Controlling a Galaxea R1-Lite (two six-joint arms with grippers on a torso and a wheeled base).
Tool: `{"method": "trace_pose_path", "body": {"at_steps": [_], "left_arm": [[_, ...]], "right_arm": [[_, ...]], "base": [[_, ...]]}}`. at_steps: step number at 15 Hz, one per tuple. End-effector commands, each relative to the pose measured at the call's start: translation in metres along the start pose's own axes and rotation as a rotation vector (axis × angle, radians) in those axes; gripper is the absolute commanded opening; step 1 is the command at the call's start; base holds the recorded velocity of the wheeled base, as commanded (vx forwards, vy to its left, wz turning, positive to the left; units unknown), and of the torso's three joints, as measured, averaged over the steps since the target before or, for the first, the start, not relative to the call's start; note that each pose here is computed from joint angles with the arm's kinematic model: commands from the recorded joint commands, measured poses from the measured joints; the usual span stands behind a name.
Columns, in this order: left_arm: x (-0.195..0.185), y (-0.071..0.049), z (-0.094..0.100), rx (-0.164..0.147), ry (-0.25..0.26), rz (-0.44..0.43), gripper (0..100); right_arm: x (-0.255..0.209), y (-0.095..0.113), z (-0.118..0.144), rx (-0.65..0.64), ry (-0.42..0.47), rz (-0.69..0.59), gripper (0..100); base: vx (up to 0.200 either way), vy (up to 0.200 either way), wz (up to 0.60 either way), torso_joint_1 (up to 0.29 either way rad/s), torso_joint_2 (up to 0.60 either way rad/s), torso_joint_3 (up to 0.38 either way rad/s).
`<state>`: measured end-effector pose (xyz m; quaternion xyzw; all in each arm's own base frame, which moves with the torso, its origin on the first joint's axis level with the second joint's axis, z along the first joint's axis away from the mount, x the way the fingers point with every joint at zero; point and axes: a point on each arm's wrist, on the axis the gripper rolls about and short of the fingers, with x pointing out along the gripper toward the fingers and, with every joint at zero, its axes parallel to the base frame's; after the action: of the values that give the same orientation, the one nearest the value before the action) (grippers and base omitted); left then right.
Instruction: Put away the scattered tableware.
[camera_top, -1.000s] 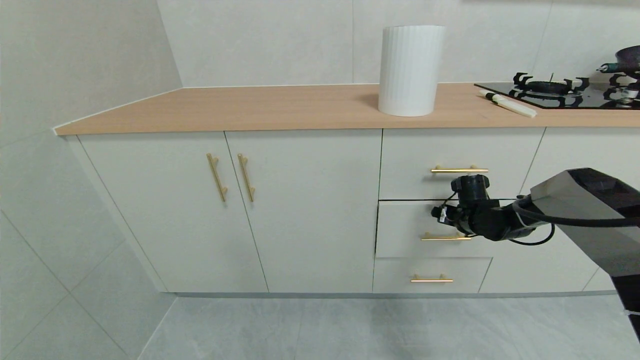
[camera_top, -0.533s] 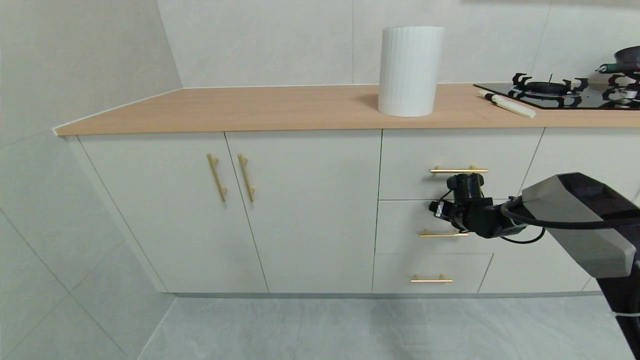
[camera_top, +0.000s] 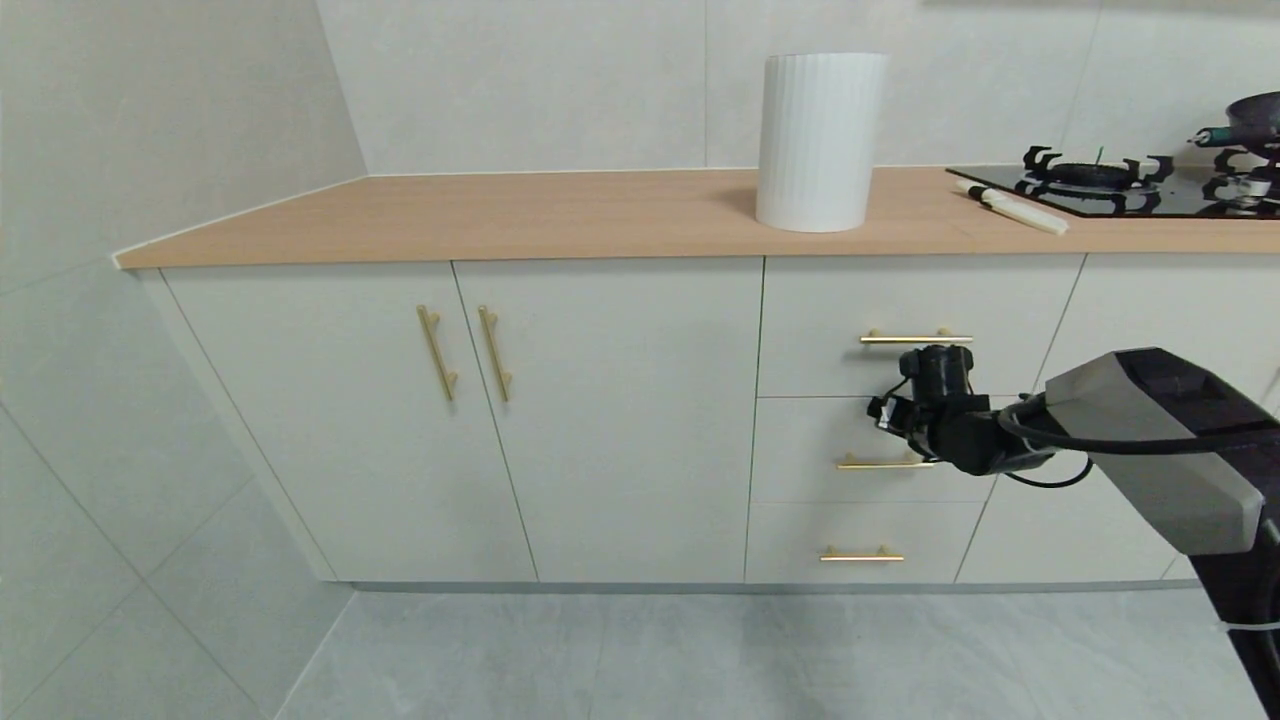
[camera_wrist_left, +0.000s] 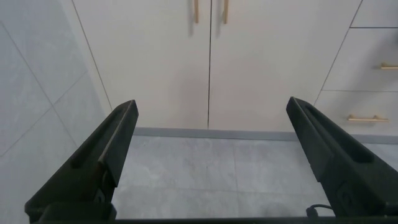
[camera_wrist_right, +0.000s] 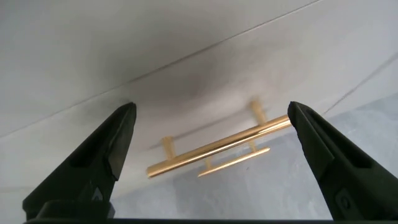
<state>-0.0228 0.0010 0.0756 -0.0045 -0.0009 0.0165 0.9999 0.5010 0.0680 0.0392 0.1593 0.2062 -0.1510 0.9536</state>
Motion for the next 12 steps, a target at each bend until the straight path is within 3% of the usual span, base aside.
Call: {"method": "trace_pose_path", "body": {"at_steps": [1, 3, 4, 7, 12], "left_arm": [[0.0, 0.0, 0.0, 0.0, 0.0, 0.001, 100], [0.0, 0.0, 0.0, 0.0, 0.0, 0.001, 100], [0.0, 0.0, 0.0, 0.0, 0.0, 0.001, 100], [0.0, 0.0, 0.0, 0.0, 0.0, 0.001, 100], [0.0, 0.0, 0.0, 0.0, 0.0, 0.001, 100]], "right_arm": [[-0.045, -0.005, 0.016, -0.021, 0.03, -0.001, 100], [-0.088, -0.013, 0.034, -0.024, 0.025, 0.007, 100], [-0.137, -0.022, 0.053, -0.017, -0.005, 0.019, 100], [-0.251, -0.055, 0.076, -0.019, -0.098, 0.079, 100], [-0.399, -0.133, 0.059, -0.11, -0.343, 0.15, 100]], "base": [[0.0, 0.0, 0.0, 0.0, 0.0, 0.0], [0.0, 0.0, 0.0, 0.0, 0.0, 0.0], [0.0, 0.0, 0.0, 0.0, 0.0, 0.0], [0.0, 0.0, 0.0, 0.0, 0.0, 0.0], [0.0, 0.0, 0.0, 0.0, 0.0, 0.0]]}}
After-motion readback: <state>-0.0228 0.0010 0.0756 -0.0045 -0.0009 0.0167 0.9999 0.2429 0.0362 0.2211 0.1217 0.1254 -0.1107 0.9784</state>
